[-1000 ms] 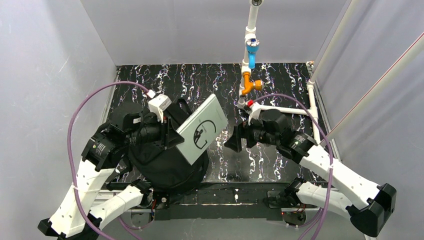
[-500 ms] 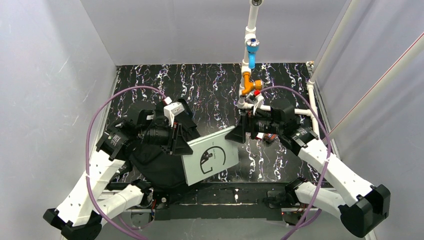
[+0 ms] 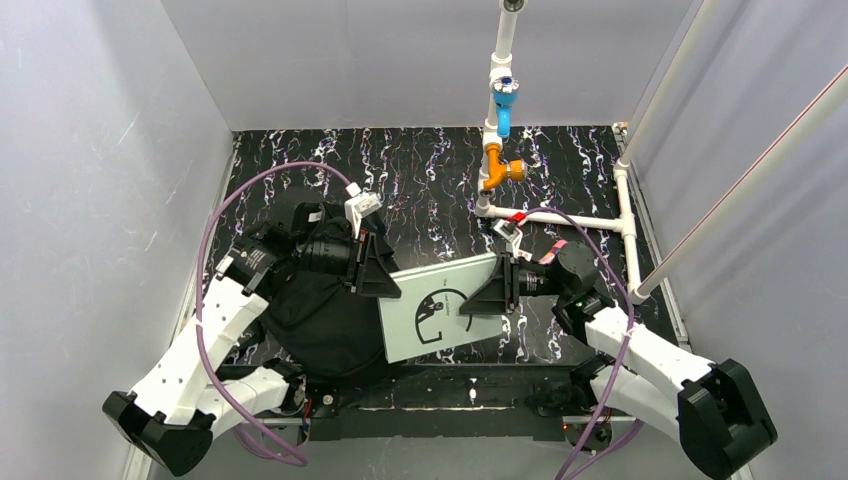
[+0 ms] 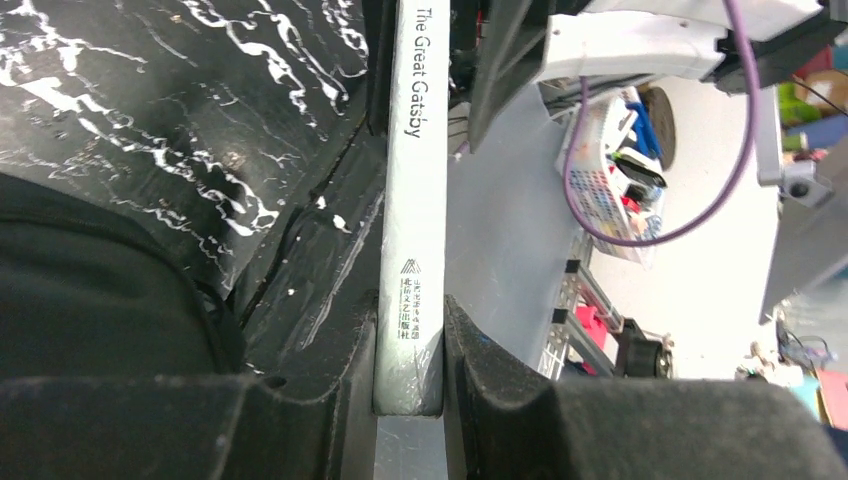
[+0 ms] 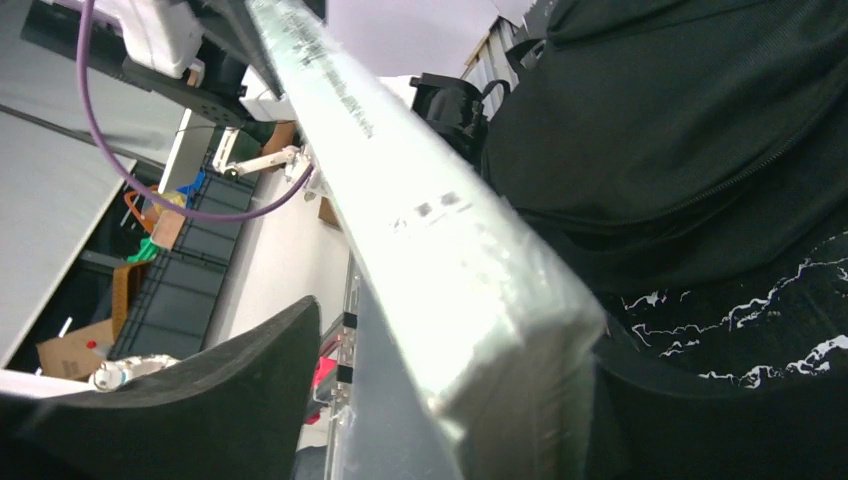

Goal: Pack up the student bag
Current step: Pick up the book from the center of the board, then place the book in the student bag.

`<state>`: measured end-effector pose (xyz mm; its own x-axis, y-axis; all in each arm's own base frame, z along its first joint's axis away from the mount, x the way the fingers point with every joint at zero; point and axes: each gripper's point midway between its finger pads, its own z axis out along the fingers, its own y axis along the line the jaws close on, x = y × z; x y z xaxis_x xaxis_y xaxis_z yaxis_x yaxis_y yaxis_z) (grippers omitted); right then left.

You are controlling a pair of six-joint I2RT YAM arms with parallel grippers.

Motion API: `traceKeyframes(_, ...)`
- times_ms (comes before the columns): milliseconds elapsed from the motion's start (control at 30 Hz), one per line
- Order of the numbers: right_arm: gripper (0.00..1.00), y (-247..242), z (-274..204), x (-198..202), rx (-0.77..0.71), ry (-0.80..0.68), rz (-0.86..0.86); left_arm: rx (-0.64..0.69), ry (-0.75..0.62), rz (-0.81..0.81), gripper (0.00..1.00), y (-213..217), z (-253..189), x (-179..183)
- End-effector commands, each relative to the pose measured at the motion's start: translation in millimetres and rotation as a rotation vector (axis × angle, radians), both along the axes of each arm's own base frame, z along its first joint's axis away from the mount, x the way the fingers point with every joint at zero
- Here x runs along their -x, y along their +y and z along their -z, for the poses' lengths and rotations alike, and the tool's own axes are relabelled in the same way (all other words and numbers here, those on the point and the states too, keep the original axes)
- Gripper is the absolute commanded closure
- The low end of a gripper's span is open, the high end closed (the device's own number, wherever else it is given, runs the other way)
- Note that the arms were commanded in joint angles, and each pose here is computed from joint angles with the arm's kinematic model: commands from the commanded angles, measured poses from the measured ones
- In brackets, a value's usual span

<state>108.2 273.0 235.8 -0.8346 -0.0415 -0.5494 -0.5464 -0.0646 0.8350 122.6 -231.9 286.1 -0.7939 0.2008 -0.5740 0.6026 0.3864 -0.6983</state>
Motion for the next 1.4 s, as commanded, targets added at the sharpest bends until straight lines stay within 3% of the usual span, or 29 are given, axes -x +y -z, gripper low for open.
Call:
traceKeyframes(0,0.46,-10.9,-50.5,29.6,-0.169,-0.125,-0.081,0.037,-0.073,0.044,1.0,-7.6,-8.7,-14.1)
traceKeyframes(100,0.81,-16.9,-58.0,39.1,-0.217,-0.105,-0.094,-0.041,-0.075,0.004,1.0,-1.7,4.0,-25.0)
traceKeyframes(133,0.9,-18.8,-60.6,41.8,-0.232,-0.098,-0.095,-0.099,-0.071,-0.03,0.96,3.4,12.0,-31.2)
traceKeyframes(167,0.98,-20.0,-61.9,43.1,-0.237,-0.091,-0.091,-0.166,-0.071,-0.071,0.84,11.3,19.9,-36.6)
traceKeyframes(233,0.99,-17.8,-54.5,38.3,-0.195,-0.059,-0.066,-0.363,-0.113,-0.232,0.5,42.0,39.5,-57.8)
traceKeyframes(300,0.99,-10.6,-25.9,19.0,-0.041,-0.003,0.025,-0.558,-0.159,-0.406,0.25,82.1,54.9,-74.2)
traceKeyframes(333,0.99,-10.3,-15.5,5.5,0.073,-0.007,0.103,-0.632,-0.17,-0.479,0.14,99.6,61.0,-77.5)
traceKeyframes(400,0.99,-31.2,30.3,-21.6,0.392,-0.016,0.305,-0.728,-0.164,-0.577,0.09,123.7,71.8,-76.6)
traceKeyframes(467,0.99,-56.9,53.3,-30.3,0.6,0.013,0.419,-0.698,-0.111,-0.511,0.12,115.8,83.2,-60.8)
traceKeyframes(533,0.99,-68.3,57.5,-36.6,0.672,0.041,0.491,-0.632,-0.003,-0.379,0.2,92.7,98.2,-34.7)
traceKeyframes(767,0.99,-78.8,56.2,-46.0,0.73,0.038,0.565,-0.885,0.007,-0.139,0.21,72.0,141.9,14.9)
traceKeyframes(900,0.99,-77.5,56.4,-49.7,0.722,0.061,0.588,-1.035,-0.014,-0.134,0.21,73.1,166.4,15.0)
traceKeyframes(1133,0.99,-61.6,61.7,-40.1,0.661,0.16,0.523,-1.139,-0.014,-0.095,0.26,66.4,194.2,15.4)
traceKeyframes(1267,0.99,-61.7,59.7,-39.3,0.661,0.166,0.523,-1.237,-0.1,-0.107,0.47,78.9,185.4,5.9)
traceKeyframes(1367,0.99,-64.6,58.8,-39.5,0.68,0.156,0.526,-1.257,-0.233,-0.206,0.8,94.6,154.8,-14.7)
